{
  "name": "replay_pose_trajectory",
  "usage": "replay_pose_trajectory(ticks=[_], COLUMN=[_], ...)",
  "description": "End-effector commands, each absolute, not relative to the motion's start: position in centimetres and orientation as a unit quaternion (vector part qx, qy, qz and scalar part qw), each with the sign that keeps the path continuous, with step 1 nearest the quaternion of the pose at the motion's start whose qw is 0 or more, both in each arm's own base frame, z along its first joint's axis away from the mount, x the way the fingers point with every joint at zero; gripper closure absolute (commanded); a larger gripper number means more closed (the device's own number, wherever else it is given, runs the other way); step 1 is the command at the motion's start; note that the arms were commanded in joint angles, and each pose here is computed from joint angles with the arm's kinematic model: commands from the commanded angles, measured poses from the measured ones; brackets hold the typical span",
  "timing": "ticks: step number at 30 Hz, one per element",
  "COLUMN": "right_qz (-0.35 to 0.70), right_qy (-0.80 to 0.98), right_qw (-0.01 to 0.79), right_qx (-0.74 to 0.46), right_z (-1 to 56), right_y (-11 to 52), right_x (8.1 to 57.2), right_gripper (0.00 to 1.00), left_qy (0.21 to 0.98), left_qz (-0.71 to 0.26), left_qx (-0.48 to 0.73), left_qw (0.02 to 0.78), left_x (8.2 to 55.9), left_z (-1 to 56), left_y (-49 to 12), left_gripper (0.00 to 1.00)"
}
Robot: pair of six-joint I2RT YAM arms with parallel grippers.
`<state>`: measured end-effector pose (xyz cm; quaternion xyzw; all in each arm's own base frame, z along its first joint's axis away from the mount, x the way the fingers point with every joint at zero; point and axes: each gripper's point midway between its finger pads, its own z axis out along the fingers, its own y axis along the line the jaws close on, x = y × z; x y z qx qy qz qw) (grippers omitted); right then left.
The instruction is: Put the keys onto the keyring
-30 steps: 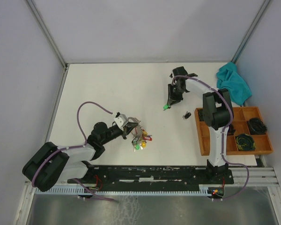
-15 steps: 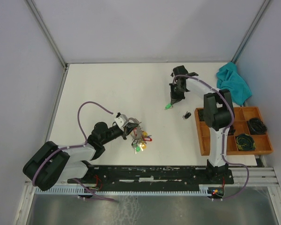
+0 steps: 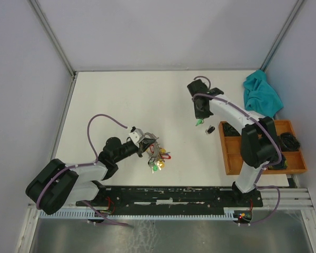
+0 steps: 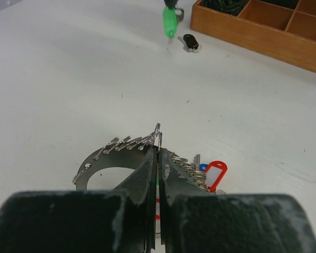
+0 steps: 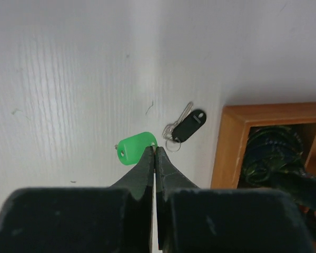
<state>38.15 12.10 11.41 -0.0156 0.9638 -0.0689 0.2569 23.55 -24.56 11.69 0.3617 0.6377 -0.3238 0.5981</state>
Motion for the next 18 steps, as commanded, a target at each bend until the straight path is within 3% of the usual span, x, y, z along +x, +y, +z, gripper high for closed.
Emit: replay_pose_trajectory(ticks=[1,5,9,18], right_qz=[-0.137,-0.113,-0.061,-0.022], right_qy=[0.959,0.961,0.966,0.976], right_qw=[0.249,0.243,0.22,0.195], right_qx=[0.012,0.069,0.119,0.09], right_z=[8.7,6.6,4.5,4.0], right_y=[12.5,13.8,15.0,15.3], right_x=[34.8,31.8,29.2,26.7], right_gripper=[0.98,0.98,0.91,0.6], left_qy=[0.603,0.604,0.603,0.604], left_qz=[-0.323,-0.325,-0.326,-0.328], left_qx=[0.374,0.373,0.373,0.374], left_qw=[0.626,0.625,0.625,0.623], left_x=[23.9,23.9,23.9,23.8], left_z=[13.9,13.8,13.9,13.8], left_y=[-25.2,-25.2,-25.3,-25.4], left_gripper=[0.97,0.97,0.97,0.97])
